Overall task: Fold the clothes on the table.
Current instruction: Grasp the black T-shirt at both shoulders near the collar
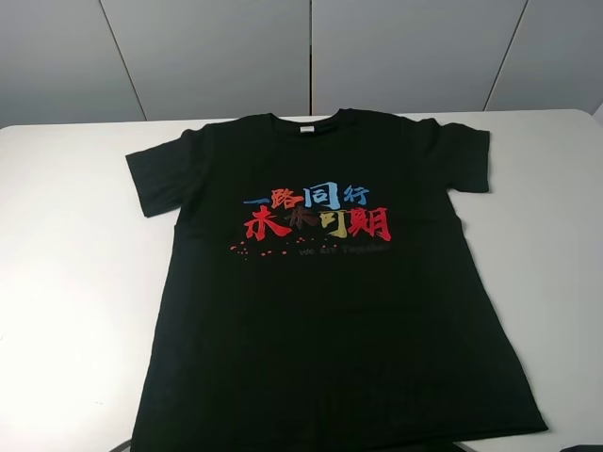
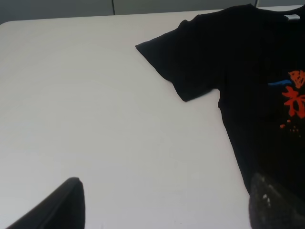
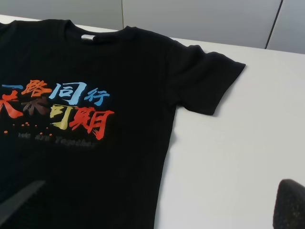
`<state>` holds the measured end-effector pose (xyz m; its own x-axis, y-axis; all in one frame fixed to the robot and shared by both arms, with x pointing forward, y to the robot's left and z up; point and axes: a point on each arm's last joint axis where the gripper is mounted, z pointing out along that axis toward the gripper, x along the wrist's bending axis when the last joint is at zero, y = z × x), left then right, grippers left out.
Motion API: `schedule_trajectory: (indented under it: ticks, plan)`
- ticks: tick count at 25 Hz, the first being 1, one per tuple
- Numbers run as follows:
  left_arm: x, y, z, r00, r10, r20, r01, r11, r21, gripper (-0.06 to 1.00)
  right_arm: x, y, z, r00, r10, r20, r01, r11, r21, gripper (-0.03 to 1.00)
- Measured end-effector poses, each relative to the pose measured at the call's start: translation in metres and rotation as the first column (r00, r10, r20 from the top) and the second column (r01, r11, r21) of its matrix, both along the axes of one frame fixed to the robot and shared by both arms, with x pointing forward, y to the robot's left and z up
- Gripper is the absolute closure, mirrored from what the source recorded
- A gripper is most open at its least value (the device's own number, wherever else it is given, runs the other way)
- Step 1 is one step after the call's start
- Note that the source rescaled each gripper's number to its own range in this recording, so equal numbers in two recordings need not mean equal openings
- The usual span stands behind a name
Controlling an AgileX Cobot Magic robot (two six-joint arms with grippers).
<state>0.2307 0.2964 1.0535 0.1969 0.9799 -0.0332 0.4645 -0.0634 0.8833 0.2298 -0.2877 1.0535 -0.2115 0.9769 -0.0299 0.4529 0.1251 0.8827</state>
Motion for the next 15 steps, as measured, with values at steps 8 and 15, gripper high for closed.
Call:
schedule_trajectory:
  ticks: [8,15]
  plan:
    - [0.0000,0.0000,0.0000,1.000,0.000,0.000,0.000,1.000,0.000,0.04,0.0000,0.0000,0.0000,1.000,0.000,0.000,0.000,1.000,0.000,-0.03]
    - [0.0000,0.0000,0.0000,1.000,0.000,0.000,0.000,1.000,0.000,0.04,0.0000,0.0000,0.0000,1.000,0.000,0.000,0.000,1.000,0.000,-0.03]
